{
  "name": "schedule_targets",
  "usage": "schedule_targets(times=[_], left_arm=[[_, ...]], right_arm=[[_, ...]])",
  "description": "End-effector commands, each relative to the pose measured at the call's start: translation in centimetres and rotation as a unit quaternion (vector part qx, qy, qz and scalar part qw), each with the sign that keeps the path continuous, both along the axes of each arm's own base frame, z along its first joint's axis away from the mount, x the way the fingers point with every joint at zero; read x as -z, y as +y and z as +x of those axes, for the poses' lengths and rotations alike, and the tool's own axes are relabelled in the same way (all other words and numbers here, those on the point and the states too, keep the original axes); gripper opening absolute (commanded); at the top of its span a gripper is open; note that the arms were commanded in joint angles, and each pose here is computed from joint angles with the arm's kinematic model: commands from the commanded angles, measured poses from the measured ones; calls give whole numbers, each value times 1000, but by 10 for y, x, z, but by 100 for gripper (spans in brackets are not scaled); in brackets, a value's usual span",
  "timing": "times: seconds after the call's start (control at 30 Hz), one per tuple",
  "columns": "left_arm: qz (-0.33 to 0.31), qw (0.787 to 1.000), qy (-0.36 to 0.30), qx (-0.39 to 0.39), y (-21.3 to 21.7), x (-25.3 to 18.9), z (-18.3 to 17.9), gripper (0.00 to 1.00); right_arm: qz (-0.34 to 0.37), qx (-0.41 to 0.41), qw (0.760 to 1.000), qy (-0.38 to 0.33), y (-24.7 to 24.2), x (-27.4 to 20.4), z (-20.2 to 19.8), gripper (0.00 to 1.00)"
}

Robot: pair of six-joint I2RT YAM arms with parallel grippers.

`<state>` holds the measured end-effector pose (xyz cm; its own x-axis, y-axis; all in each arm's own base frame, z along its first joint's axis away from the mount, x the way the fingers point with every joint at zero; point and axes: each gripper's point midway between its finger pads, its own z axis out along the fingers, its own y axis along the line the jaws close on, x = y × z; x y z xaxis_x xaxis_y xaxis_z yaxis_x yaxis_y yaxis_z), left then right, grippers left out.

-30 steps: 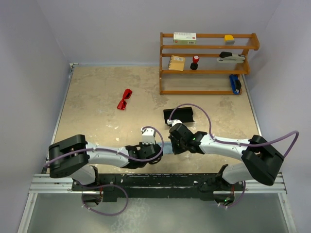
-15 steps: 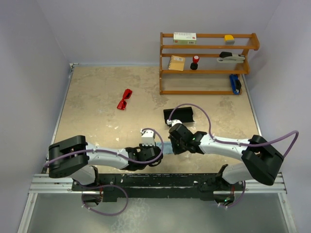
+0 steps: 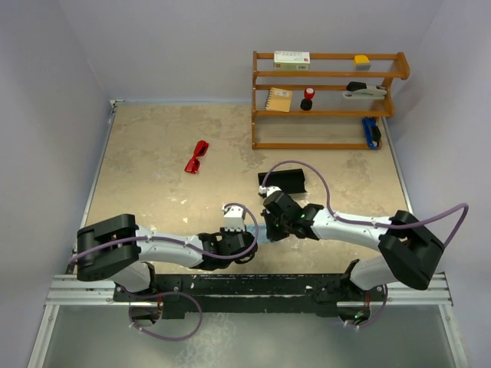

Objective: Organize the sunglasses
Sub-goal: Fold the glasses cleaning cloth at the center of the board.

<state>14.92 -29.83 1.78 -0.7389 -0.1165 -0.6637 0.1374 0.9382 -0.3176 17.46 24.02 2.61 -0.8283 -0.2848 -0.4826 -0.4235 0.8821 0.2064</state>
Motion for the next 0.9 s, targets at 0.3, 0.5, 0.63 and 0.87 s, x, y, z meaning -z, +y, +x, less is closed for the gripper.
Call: schedule_targets(times=[0.3,0.5,0.63,0.87], left_arm=[[37,999,23,3,17,20,-11,0],[41,999,25,3,19,22,-12,0],[43,999,26,3,21,23,-13,0],[44,999,27,2,24,24,-13,0]], right_arm=[[5,-12,1000,17,12,11,-4,0],[-23,-16,999,41,-11,20,-23,0],[-40,-9,998,40,-24,24,-26,0],[-54,-8,998,39,-32,29,-28,0]])
